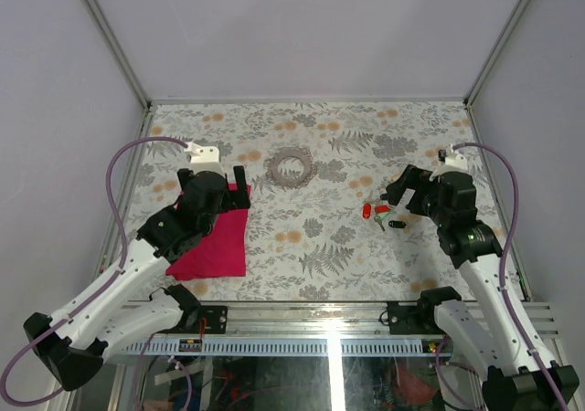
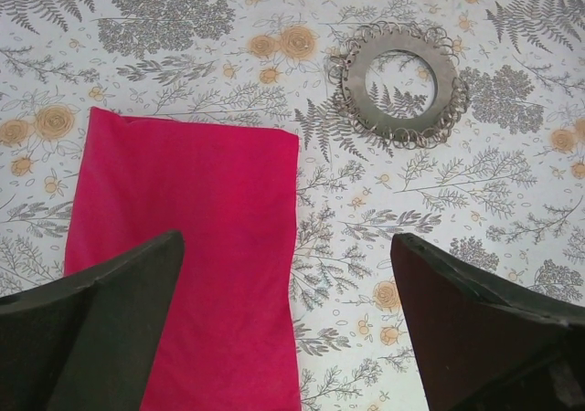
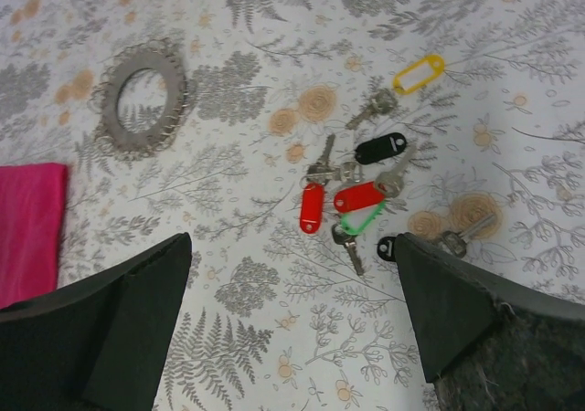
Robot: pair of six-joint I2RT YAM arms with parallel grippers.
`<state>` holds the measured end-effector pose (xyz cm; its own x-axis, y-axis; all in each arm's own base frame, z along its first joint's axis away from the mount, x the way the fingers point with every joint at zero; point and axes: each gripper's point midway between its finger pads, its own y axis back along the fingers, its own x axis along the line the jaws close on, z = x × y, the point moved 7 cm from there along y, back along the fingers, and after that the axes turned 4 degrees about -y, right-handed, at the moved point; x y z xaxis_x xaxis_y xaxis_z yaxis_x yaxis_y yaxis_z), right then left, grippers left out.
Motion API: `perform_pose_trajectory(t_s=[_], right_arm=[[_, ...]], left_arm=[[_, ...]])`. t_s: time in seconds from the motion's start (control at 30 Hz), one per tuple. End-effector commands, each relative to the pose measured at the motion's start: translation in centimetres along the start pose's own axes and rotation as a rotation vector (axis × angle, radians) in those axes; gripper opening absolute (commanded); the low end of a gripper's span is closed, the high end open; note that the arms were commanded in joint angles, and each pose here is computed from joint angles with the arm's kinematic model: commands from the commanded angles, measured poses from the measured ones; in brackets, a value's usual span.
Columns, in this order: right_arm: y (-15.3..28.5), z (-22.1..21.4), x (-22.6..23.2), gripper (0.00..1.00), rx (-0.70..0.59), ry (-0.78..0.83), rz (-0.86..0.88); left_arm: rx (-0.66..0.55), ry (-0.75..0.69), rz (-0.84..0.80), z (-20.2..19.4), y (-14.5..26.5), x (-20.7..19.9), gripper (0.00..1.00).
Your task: Put the keys on the keyring
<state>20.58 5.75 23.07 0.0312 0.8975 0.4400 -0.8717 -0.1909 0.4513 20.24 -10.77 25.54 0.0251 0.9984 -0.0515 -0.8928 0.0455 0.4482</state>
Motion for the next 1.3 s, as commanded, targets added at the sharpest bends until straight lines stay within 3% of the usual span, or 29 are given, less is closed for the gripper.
perform_pose_trajectory(t_s=[0.0,0.1,0.23,0.33,0.5,0.73,0.97,1.13,1.27], right_arm=[[-0.8,0.7,-1.3,0.99,-0.025,-0.03,-0.145],[-1.9,0.8,-1.5,0.99,0.028,0.018,-0.174],[-4.2,0.2,-0.6,1.0,0.208,0.06,-0.109],[-5.7,-0.1,0.5,0.95,0.303,0.055,-0.02],[-8.5,-0.8,2.4,0.9,0.374,0.045,0.051],[-12.5,-3.4,7.4,0.87,0.444,0.114,0.151],[-17.3,-6.3,12.6,0.71,0.486,0.215,0.221],[-20.3,-7.2,15.3,0.53,0.493,0.225,0.269],[-22.4,-8.0,16.0,0.47,0.498,0.233,0.257]], left_arm=[[-0.07,0.021,-0.055,1.9,-0.2,-0.9,1.0],[-0.075,0.003,-0.069,3.1,-0.4,-1.6,1.0],[-0.083,-0.013,-0.08,4.5,-1.2,-2.6,1.0],[-0.112,-0.01,-0.105,5.4,-1.5,-3.2,1.0],[-0.161,0.035,-0.084,6.4,-2.0,-3.2,1.0],[-0.114,0.028,-0.069,4.6,-2.1,-2.1,1.0],[-0.132,0.018,-0.016,4.8,-1.6,-1.1,1.0],[-0.11,0.003,0.0,4.4,-1.8,-1.1,0.98],[-0.089,-0.009,-0.008,4.3,-2.1,-1.3,0.95]])
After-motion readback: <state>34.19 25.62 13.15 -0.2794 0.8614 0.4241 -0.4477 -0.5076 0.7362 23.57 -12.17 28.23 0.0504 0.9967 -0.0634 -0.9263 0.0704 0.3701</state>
